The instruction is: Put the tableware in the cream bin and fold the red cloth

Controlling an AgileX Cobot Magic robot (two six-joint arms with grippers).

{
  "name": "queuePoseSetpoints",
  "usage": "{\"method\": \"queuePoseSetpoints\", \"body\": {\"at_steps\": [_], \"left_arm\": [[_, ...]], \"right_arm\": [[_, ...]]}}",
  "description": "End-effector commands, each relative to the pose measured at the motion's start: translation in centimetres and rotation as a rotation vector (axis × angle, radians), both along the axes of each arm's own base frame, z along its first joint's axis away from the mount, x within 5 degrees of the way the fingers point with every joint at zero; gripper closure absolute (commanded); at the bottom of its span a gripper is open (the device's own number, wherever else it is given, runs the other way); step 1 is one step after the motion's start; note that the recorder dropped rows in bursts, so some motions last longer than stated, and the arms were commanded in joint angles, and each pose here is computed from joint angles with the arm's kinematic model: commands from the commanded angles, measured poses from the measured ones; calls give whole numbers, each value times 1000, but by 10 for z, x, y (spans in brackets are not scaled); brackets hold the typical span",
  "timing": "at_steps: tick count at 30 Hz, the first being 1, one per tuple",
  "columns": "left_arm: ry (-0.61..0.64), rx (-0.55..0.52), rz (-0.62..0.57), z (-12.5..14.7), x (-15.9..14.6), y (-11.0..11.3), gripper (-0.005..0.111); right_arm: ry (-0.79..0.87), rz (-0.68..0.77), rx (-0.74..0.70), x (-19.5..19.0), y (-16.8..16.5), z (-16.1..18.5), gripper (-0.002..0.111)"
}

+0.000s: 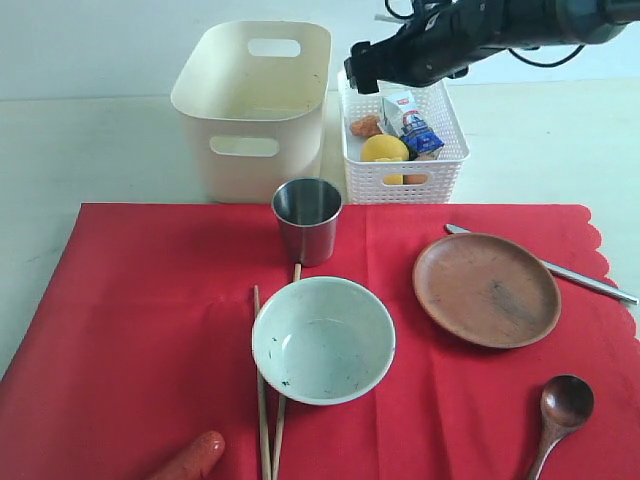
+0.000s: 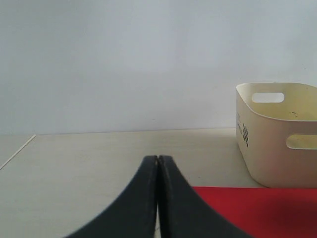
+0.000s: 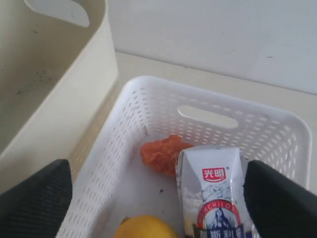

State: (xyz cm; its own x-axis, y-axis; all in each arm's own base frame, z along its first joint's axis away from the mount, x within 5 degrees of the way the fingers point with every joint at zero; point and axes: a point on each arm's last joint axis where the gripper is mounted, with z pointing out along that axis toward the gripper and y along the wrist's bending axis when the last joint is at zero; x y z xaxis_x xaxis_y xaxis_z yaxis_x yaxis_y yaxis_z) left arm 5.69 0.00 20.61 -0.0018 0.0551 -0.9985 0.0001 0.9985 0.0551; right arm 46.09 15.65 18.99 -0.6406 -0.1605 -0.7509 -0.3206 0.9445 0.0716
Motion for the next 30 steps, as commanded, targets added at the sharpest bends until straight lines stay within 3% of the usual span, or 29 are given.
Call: {"method": "queuePoseSetpoints", "body": {"at_steps": [1,10,15,21,25,28,30], "left_arm": [[-1,-12,0,-1,0,0,104],[-1,-12,0,-1,0,0,104],[-1,-12,0,-1,0,0,104],[-1,-12,0,-1,0,0,104],[-1,-12,0,-1,0,0,104],[-1,-12,0,-1,0,0,104],[-1,-12,0,-1,0,0,104]], "right_arm": [[66,31,-23,-14,-5,28,36],[207,115,-49,-53,-10,76,107],[162,235,16,-86,7,93,108],[92,501,20,-137,49,93,108],[62,758,-50,-172,85,79,108],[50,1106,-181,-217,125,53,108],[44,1257,-246,-240,143,34,108]]}}
